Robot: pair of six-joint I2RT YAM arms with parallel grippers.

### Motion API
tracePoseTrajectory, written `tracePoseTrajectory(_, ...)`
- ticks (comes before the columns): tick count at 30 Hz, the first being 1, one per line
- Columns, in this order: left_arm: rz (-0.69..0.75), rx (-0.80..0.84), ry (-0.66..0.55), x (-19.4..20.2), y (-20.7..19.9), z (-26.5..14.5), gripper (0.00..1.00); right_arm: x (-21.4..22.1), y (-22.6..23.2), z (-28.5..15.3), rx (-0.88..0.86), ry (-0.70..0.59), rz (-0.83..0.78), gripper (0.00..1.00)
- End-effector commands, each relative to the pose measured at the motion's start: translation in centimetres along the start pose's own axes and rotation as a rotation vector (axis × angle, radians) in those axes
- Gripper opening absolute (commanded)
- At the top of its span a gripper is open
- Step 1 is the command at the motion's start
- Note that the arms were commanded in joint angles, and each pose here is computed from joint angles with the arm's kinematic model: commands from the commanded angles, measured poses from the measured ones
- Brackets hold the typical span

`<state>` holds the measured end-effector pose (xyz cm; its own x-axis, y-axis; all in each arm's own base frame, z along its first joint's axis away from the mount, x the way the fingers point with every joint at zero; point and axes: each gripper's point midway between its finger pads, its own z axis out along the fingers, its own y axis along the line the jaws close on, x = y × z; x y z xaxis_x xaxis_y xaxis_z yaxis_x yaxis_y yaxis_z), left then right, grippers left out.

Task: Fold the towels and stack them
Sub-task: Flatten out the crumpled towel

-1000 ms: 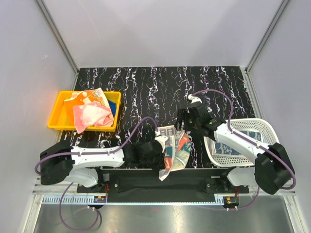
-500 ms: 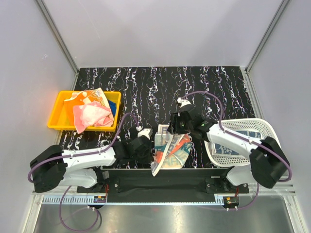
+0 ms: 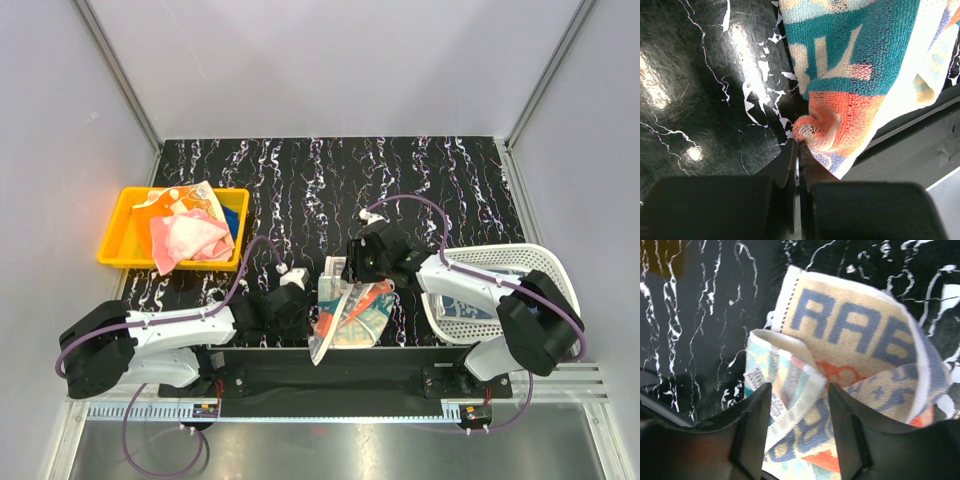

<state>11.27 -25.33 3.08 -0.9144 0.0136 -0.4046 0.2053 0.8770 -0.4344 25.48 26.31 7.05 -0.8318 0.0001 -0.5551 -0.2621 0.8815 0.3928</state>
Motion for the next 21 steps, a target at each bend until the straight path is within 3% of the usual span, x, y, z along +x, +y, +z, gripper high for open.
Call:
tracePoseTrajectory(1,-0.015,0.026,-0.039,-0.7,-0.5,0.2,0.00,-0.3,2.4,-0.1,-0.079,-0.013,-0.001,0.53)
tracePoseTrajectory(4,-0.018,0.025,-0.040,-0.7,-0.5,0.2,0.00,0.4,2.1,-0.1,-0.067,0.000,0.016,0.46)
tracePoseTrajectory(17,-0.015,0.022,-0.047,-0.6,-0.1,0.1,0.01,0.3,1.3,0.4,-0.020,-0.009,0.038,0.37)
tracePoseTrajectory(20,-0.010,0.031,-0.053,-0.7,-0.2,-0.1,0.04,-0.3,1.7,0.4,-0.025,-0.021,0.035,0.29)
tracePoseTrajectory(21,-0.002,0.037,-0.055,-0.7,-0.3,-0.2,0.05,-0.5,1.8,0.5,-0.026,-0.022,0.036,0.21)
